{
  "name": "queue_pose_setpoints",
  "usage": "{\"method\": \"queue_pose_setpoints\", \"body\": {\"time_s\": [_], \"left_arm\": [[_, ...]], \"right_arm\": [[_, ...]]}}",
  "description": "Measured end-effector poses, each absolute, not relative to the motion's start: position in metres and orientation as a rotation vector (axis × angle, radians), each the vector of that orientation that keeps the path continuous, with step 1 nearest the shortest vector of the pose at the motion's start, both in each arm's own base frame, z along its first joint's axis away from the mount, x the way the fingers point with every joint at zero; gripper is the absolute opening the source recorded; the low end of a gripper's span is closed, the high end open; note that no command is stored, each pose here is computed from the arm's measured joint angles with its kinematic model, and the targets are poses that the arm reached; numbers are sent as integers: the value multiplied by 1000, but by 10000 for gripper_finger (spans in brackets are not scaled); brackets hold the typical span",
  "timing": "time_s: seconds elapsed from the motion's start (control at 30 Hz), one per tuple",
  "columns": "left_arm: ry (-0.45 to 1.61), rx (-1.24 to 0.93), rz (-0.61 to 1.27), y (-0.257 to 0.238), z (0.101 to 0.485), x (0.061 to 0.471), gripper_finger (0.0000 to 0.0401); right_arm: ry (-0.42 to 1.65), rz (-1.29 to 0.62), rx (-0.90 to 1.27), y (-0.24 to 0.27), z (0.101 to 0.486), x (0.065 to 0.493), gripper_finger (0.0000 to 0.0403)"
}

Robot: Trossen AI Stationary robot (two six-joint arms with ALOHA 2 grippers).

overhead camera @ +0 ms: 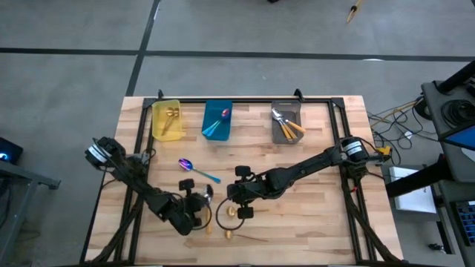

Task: Sort silverware by color (type)
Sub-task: Put the yellow spoon into the black bin

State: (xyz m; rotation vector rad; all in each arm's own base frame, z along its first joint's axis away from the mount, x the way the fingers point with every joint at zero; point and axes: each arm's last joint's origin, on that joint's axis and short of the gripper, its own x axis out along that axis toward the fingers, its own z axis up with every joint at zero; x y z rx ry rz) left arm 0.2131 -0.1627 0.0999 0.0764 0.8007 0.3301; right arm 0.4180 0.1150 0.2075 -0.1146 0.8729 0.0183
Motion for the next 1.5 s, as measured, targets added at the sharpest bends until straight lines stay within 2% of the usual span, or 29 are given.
{"method": "queue_pose_setpoints", "body": {"time_s": [0.2, 0.43, 0.93, 1.27, 1.5], "left_arm": [[695, 25, 511, -149, 101, 218, 0], [676, 11, 564, -138, 112, 219, 0], [380, 257, 679, -104, 216, 176, 0], [298, 284, 722, -91, 241, 161, 0], [292, 326, 716, -83, 254, 149, 0]], "right_arm": [[851, -3, -75, 111, 209, 421, 68], [765, -127, 258, 91, 217, 433, 68], [659, -222, 582, 81, 245, 445, 68], [658, -228, 591, 95, 233, 479, 68], [859, -328, 572, 101, 231, 496, 68]]}}
